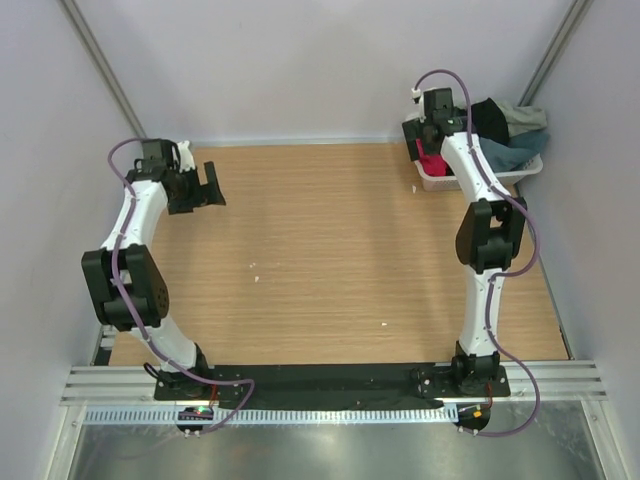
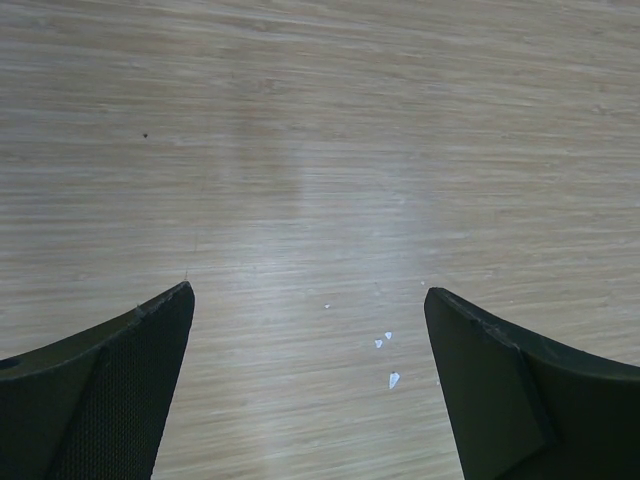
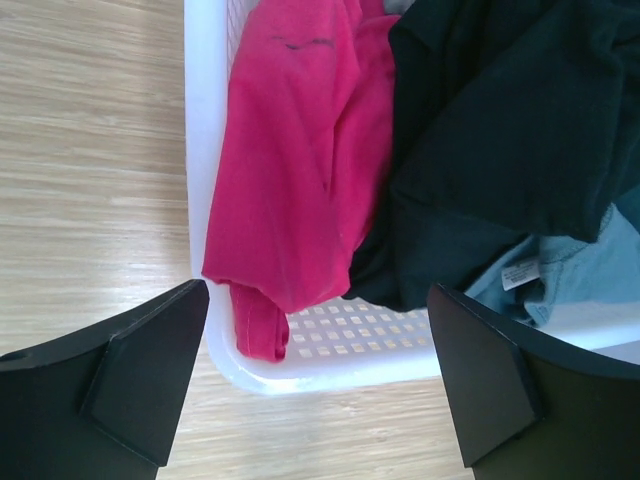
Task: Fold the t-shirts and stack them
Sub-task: Grab the tshirt from the pile
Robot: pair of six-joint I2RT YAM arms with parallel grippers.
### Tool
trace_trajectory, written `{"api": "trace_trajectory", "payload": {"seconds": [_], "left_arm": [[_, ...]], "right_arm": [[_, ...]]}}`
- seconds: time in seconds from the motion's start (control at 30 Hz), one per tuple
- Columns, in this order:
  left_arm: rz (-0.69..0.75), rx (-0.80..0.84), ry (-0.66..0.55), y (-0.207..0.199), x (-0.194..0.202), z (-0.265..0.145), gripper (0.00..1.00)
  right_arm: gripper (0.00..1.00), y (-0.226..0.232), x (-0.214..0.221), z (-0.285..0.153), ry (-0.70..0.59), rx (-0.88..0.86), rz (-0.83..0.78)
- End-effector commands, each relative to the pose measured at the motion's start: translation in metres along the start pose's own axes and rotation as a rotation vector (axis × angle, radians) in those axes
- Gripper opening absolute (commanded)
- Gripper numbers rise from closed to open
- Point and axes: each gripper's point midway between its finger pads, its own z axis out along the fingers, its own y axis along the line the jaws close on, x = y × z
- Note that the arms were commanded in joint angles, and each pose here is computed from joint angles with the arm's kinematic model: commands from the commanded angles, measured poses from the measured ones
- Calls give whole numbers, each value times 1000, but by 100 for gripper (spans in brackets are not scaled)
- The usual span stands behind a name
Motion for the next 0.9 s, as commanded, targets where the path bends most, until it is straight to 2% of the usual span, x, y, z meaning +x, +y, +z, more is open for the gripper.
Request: {"api": "trace_trajectory", "payload": {"seconds": [0.0, 0.2, 0.3, 0.33, 0.43, 0.87], "left_arm": [[10, 12, 42, -1, 4, 4, 98], [11, 25, 68, -2, 12, 7, 98], [20, 22, 75, -1, 13, 5, 97], [19, 22, 78, -1, 14, 5, 97], [19, 20, 82, -1, 17, 5, 97], [-26, 51, 110, -5, 25, 19, 97]], "right_arm": [[97, 2, -17, 10, -51, 14, 30], [91, 5, -20, 23, -55, -37, 47], [82, 3, -20, 30, -58, -44, 66], [76, 3, -18, 33, -50, -43, 67], [68, 2, -17, 33, -49, -43, 69], [69, -9, -27, -3, -83, -54, 83]]}}
